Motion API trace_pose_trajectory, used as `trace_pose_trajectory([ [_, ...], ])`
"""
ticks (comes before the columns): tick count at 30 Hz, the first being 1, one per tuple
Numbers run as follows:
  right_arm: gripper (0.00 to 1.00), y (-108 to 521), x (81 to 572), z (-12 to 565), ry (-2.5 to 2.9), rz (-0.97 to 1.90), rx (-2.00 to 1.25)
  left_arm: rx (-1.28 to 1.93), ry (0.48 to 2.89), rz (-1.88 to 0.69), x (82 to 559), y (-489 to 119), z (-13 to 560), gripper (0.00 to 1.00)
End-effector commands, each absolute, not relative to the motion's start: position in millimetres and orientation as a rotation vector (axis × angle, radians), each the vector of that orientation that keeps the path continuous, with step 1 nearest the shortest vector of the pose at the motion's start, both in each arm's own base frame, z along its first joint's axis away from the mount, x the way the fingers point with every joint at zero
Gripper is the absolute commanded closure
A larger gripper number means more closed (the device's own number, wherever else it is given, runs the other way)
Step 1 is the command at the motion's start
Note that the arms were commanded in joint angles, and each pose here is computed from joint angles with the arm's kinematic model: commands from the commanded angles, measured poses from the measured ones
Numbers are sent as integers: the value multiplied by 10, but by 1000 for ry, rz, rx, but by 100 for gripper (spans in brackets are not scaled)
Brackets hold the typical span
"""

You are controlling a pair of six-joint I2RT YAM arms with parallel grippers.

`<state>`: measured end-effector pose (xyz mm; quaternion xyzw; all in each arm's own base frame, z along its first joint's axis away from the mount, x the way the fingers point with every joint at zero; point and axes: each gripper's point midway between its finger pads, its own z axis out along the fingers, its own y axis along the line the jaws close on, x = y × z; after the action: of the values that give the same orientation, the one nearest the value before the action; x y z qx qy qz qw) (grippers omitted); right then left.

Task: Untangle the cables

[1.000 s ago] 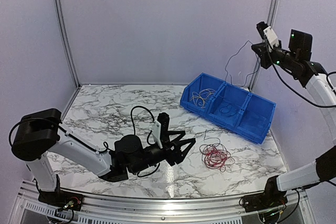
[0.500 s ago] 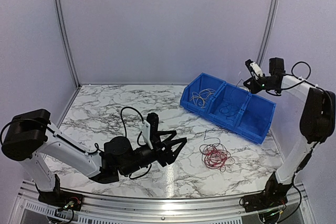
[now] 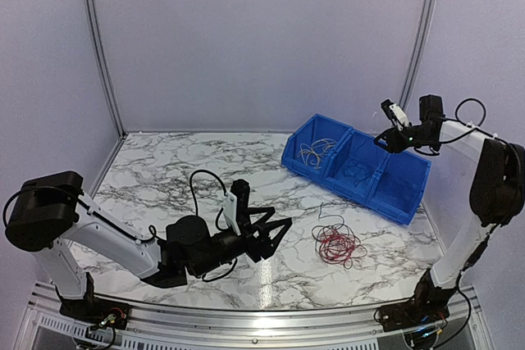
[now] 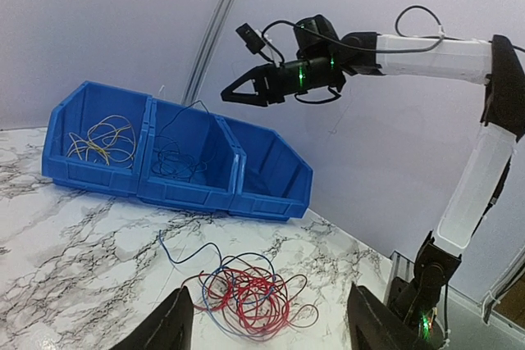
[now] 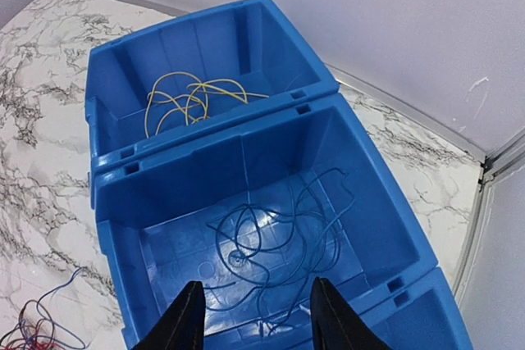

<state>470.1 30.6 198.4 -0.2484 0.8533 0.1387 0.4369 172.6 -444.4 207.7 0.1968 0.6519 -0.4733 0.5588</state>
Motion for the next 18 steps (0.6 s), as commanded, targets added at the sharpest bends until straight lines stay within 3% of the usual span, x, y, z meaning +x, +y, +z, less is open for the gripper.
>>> trace_pose_trajectory([
  [1, 55, 347, 4460, 2344, 2058, 308, -612, 425, 1596, -1055, 1804, -4433, 1920, 33],
  [9, 60, 927, 3868, 2254, 1997, 380, -812, 362, 1730, -870, 2019, -4343, 1574, 32],
  [14, 68, 1548, 3426, 1775, 2018, 513, -1067, 319, 1837, -821, 2129, -4313, 1347, 32],
  [18, 64, 1785, 3243, 1408, 2082, 571, -1226, 316, 1899, -850, 2125, -4344, 1205, 34],
])
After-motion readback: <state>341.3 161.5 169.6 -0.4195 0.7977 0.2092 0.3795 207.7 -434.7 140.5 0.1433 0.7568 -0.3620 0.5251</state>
